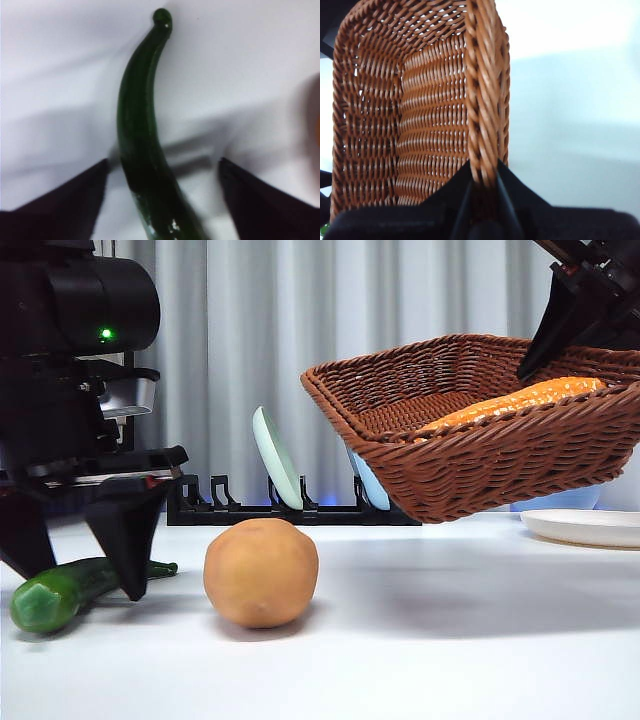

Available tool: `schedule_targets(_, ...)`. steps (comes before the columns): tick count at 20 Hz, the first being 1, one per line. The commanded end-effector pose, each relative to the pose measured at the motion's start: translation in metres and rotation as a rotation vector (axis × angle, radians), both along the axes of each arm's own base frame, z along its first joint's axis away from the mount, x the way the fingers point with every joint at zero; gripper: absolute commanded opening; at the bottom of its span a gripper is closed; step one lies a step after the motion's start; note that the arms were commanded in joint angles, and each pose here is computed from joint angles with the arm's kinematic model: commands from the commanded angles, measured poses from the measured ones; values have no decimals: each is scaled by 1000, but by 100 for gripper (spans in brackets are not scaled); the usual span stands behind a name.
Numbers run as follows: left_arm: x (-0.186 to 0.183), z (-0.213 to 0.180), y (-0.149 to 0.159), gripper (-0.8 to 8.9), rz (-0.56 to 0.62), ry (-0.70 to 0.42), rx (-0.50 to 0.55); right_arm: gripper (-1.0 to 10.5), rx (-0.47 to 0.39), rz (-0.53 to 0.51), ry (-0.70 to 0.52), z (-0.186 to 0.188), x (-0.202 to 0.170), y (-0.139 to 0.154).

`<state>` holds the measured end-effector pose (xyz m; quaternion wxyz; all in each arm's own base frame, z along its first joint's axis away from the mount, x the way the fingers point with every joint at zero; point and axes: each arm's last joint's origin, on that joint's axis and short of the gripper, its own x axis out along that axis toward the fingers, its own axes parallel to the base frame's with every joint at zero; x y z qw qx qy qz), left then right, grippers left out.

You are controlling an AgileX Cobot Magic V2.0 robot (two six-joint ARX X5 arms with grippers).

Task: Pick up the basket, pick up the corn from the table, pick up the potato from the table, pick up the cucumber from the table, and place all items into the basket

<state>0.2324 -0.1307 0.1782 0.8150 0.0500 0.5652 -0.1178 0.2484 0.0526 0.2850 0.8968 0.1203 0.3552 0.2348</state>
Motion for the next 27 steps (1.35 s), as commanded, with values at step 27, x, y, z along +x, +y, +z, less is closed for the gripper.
schedule_targets(27, -2, 112, -108, 1, -306, -567, -574, -12, 20, 57, 0, 2, -3, 15)
